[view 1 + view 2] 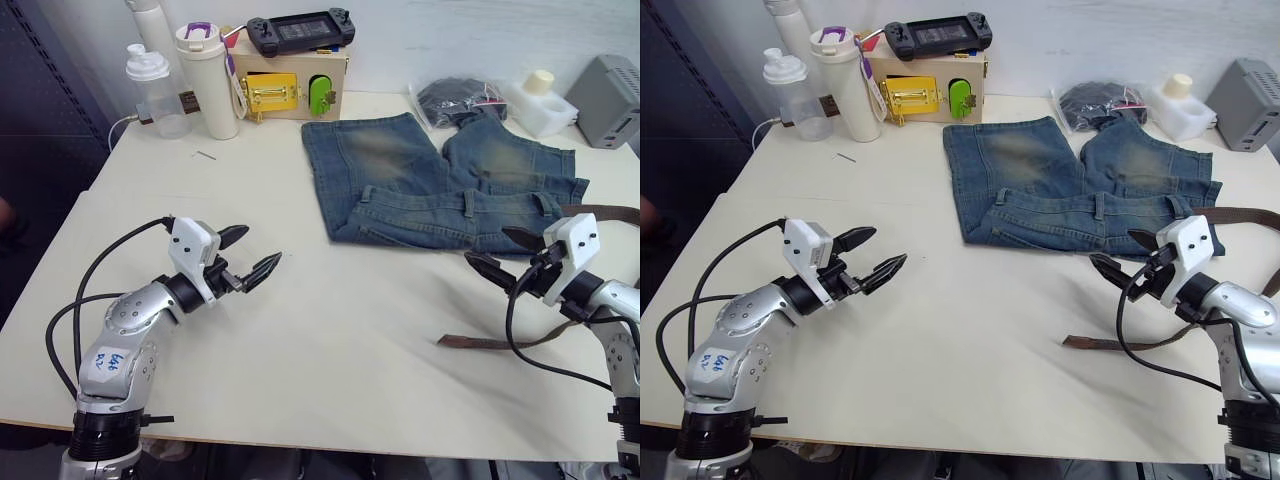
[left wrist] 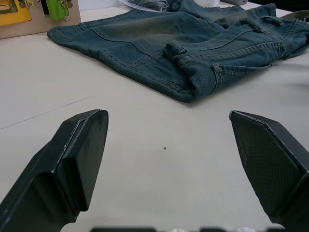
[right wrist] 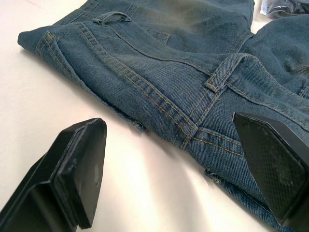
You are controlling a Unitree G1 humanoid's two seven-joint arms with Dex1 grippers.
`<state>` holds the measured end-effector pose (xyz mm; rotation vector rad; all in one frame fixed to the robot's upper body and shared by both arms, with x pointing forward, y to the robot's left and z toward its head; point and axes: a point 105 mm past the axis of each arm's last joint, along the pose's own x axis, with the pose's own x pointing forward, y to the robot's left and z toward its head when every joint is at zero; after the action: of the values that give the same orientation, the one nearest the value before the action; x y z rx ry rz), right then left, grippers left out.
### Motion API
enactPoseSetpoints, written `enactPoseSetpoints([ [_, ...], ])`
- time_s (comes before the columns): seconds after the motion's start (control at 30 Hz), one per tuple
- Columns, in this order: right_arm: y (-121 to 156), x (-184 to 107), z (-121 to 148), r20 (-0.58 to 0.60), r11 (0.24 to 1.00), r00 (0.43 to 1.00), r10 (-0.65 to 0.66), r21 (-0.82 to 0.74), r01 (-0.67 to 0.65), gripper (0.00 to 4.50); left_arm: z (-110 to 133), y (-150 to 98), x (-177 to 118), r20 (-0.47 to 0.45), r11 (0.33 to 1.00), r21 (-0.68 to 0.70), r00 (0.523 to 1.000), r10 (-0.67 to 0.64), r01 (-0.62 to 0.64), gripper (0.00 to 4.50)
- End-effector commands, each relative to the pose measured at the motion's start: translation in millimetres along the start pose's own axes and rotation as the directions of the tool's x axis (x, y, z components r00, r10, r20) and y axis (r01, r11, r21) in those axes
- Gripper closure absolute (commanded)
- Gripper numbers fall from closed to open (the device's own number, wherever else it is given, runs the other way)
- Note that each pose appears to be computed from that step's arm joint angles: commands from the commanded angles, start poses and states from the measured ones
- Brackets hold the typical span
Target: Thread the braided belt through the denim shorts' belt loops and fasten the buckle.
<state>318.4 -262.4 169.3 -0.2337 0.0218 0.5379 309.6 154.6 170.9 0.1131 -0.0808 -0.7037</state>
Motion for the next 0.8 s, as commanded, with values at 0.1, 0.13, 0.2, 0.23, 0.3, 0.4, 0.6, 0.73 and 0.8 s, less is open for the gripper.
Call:
enactPoseSetpoints([
  [0.1, -1.4, -6.5, 16.3, 0.067, 0.999, 0.997, -0.034, -0.032, 0.037, 0.0, 12.7, -3.0, 6.1, 0.044, 0.999, 0.029, 0.998, -0.047, 0.046, 0.11],
  [0.13, -1.0, -7.1, 16.3, 0.068, 0.999, 0.997, -0.037, -0.031, 0.039, 0.0, 12.8, -3.2, 6.6, 0.044, 0.998, 0.029, 0.998, -0.053, 0.051, 0.11],
  [0.2, -1.1, -7.8, 16.1, 0.069, 0.998, 0.997, -0.047, -0.029, 0.049, 0.0, 12.4, -2.4, 7.2, 0.043, 0.998, 0.03, 0.998, -0.054, 0.053, 0.11],
  [0.23, -1.0, -7.9, 16.0, 0.069, 0.998, 0.996, -0.049, -0.028, 0.051, 0.0, 12.2, -2.0, 7.4, 0.043, 0.998, 0.03, 0.998, -0.054, 0.053, 0.11],
  [0.3, 0.2, -7.6, 15.6, 0.071, 0.998, 0.996, -0.049, -0.023, 0.051, 0.0, 10.8, -2.4, 8.4, 0.038, 0.998, 0.025, 0.997, -0.065, 0.064, 0.11],
  [0.4, 3.5, -10.6, 12.1, 0.059, 0.999, 0.998, -0.025, -0.02, 0.027, 0.0, 6.4, -7.4, 6.6, 0.015, 0.993, 0.033, 0.994, -0.113, 0.112, 0.11],
  [0.6, 6.4, -35.9, 14.4, 0.039, 0.993, 0.993, 0.112, 0.021, -0.113, 0.0, 0.5, -11.8, -4.2, -0.038, 0.977, 0.049, 0.977, -0.208, 0.21, 0.11],
  [0.73, 1.2, -47.4, 8.8, -0.012, 0.988, 0.988, 0.152, 0.024, -0.152, 0.0, -0.6, -13.9, -4.5, -0.043, 0.97, 0.047, 0.97, -0.238, 0.24, 0.11],
  [0.8, 1.5, -48.4, 8.3, -0.017, 0.985, 0.985, 0.169, 0.028, -0.169, 0.0, -1.5, -16.4, -4.8, -0.044, 0.965, 0.046, 0.965, -0.257, 0.259, 0.11],
])
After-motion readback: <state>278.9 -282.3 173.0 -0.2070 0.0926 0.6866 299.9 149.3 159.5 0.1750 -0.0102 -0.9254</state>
